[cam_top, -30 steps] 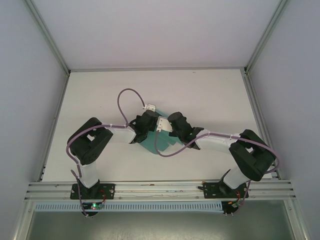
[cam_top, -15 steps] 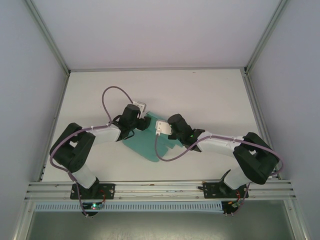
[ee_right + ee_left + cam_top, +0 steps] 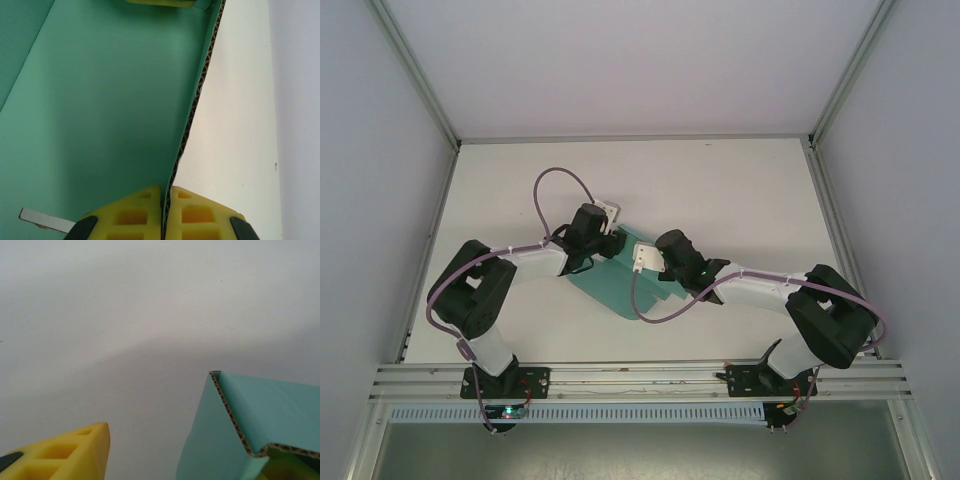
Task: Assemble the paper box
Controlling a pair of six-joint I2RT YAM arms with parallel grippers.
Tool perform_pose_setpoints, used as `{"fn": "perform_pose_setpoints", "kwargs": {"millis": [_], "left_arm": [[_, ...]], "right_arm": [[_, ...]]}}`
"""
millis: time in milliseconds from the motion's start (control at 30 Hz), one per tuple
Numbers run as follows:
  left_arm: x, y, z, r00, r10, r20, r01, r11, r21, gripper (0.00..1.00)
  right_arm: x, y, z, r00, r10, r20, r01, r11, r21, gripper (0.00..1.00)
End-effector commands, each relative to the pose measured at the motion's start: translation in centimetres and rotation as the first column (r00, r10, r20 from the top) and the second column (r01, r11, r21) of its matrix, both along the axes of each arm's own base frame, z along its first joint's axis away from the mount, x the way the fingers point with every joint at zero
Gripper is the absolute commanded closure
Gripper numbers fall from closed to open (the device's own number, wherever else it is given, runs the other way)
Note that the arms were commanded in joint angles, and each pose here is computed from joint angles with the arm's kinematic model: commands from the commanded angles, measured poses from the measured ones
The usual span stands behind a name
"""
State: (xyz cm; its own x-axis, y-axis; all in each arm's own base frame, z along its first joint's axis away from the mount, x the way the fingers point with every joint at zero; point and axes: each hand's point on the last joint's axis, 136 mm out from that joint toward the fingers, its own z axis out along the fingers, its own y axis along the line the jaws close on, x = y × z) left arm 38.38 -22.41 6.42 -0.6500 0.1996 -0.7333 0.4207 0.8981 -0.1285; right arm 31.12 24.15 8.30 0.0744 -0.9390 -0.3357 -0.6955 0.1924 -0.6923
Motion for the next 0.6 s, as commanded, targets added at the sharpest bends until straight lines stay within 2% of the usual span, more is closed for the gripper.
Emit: {"fn": "perform_pose_setpoints", "kwargs": {"millis": [0,33,67,167,267,333,433,533,567], "left_arm": [[-0.3,1.7,-1.8,0.999,0.044,-0.025,-0.040,0.991,0.127,0.47],[-0.4,1.9,-2.0,0.998,0.057,-0.024,-0.053,0.989,0.138,0.49],[-0.5,2.0,-2.2,0.998,0.062,-0.027,-0.058,0.988,0.144,0.56],[-0.5,2.4,-2.8,0.996,0.079,-0.043,-0.071,0.983,0.167,0.65],[-0.4,2.2,-3.2,0.996,0.076,-0.054,-0.066,0.984,0.165,0.79],[-0.2,2.3,-3.3,0.995,0.088,-0.046,-0.079,0.982,0.169,1.00],[0.4,3.6,-2.5,0.986,0.162,0.029,-0.165,0.963,0.213,1.00],[0.5,4.0,-1.0,0.979,0.179,0.092,-0.195,0.958,0.209,1.00],[0.5,3.9,-0.6,0.979,0.178,0.103,-0.196,0.960,0.199,1.00]], "right_arm": [[-1.7,-0.8,-2.2,0.997,0.045,-0.064,-0.051,0.994,-0.094,1.00],[-1.7,-0.8,-2.1,0.997,0.044,-0.062,-0.050,0.994,-0.096,1.00],[-1.7,-0.8,-2.1,0.997,0.046,-0.063,-0.051,0.994,-0.093,1.00],[-1.6,-0.8,-2.1,0.997,0.043,-0.060,-0.048,0.995,-0.092,1.00],[-1.5,-1.0,-2.0,0.998,0.036,-0.053,-0.041,0.994,-0.097,1.00],[-1.3,-1.0,-1.7,0.999,0.032,-0.043,-0.036,0.995,-0.095,1.00],[-1.2,-1.0,-1.5,0.999,0.016,-0.038,-0.019,0.997,-0.080,1.00],[-0.9,-0.7,-0.6,1.000,-0.010,-0.024,0.009,1.000,-0.023,0.99],[-0.7,-0.6,-0.2,1.000,-0.024,-0.017,0.024,1.000,0.006,0.93]]}}
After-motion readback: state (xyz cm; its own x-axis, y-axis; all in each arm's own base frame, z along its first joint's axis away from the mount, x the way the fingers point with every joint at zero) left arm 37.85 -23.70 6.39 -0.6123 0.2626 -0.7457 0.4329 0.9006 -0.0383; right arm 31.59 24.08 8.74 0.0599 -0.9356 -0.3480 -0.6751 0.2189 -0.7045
